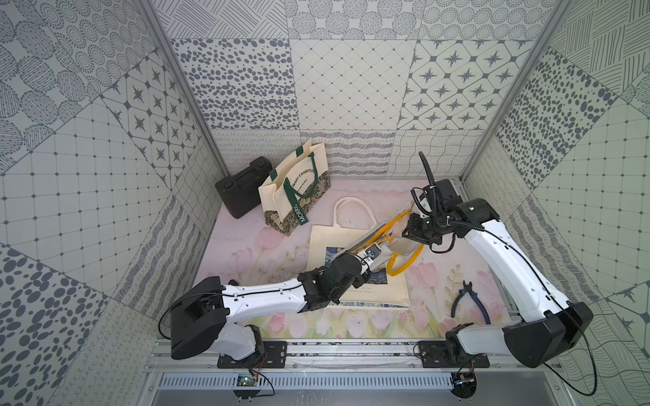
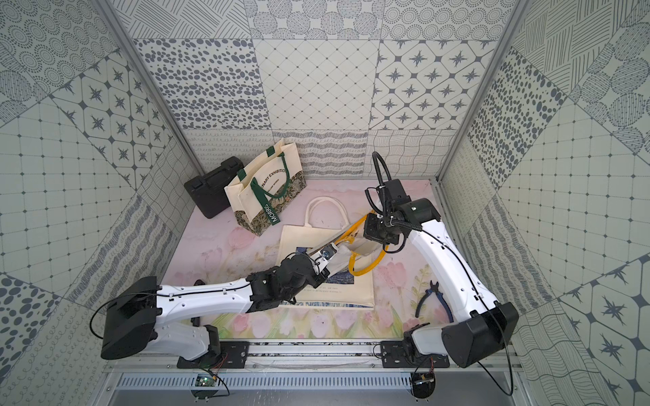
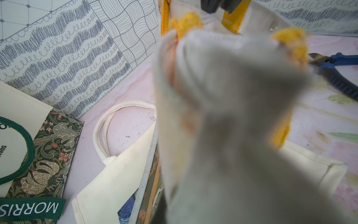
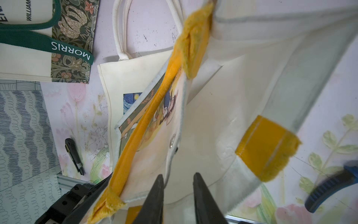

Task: Put away the canvas bag
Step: Place the canvas bag at the center of the board.

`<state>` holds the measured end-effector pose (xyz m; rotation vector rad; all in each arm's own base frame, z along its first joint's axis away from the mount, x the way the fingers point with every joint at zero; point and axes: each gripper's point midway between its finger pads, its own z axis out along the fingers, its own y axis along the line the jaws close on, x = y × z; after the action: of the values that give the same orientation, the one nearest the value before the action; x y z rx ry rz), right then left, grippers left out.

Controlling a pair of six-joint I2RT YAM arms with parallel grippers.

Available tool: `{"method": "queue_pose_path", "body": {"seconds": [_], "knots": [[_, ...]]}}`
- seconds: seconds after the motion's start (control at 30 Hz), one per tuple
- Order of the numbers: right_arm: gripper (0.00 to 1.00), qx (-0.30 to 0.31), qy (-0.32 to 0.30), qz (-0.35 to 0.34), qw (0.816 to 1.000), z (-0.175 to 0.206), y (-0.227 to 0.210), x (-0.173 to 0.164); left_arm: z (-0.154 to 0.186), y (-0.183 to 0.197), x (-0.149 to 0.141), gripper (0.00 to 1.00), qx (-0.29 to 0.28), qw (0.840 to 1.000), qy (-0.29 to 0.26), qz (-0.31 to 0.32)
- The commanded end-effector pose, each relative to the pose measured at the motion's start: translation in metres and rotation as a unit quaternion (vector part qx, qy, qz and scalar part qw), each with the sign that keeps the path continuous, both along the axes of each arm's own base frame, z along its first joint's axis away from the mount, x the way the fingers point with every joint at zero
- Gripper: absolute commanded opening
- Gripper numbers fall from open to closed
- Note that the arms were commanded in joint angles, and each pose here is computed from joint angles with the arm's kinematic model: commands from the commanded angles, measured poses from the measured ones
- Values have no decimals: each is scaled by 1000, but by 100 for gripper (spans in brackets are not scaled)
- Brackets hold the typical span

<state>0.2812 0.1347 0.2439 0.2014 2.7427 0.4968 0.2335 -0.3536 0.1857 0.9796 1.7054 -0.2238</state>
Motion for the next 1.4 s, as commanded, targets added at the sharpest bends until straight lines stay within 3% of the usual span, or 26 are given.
{"method": "queue_pose_path", "body": {"seconds": [0.0, 0.2, 0.3, 0.47, 0.73, 1.13, 1.37], "knots": [[41, -13, -9, 4, 1000, 10, -13, -3, 1, 10, 8, 0, -13, 1000, -2, 24], [60, -33, -25, -47, 998, 7, -45, 17, 0, 14, -3, 0, -33, 999, 1, 2], [68, -13, -39, -71, 997, 6, -50, 35, -2, 15, -4, 0, -30, 1000, 4, 2], [92, 43, -64, -63, 995, 11, -34, 64, -3, 13, -5, 0, -27, 1000, 10, -3], [93, 68, -38, -89, 993, -3, -26, 93, -1, 9, -5, 0, -26, 1000, 8, -10], [95, 75, -62, -134, 986, 18, -30, 118, -4, 6, -8, 0, -26, 999, 15, -16], [94, 37, -38, -140, 989, -3, -38, 122, -4, 6, -8, 0, -26, 999, 15, -15]]}}
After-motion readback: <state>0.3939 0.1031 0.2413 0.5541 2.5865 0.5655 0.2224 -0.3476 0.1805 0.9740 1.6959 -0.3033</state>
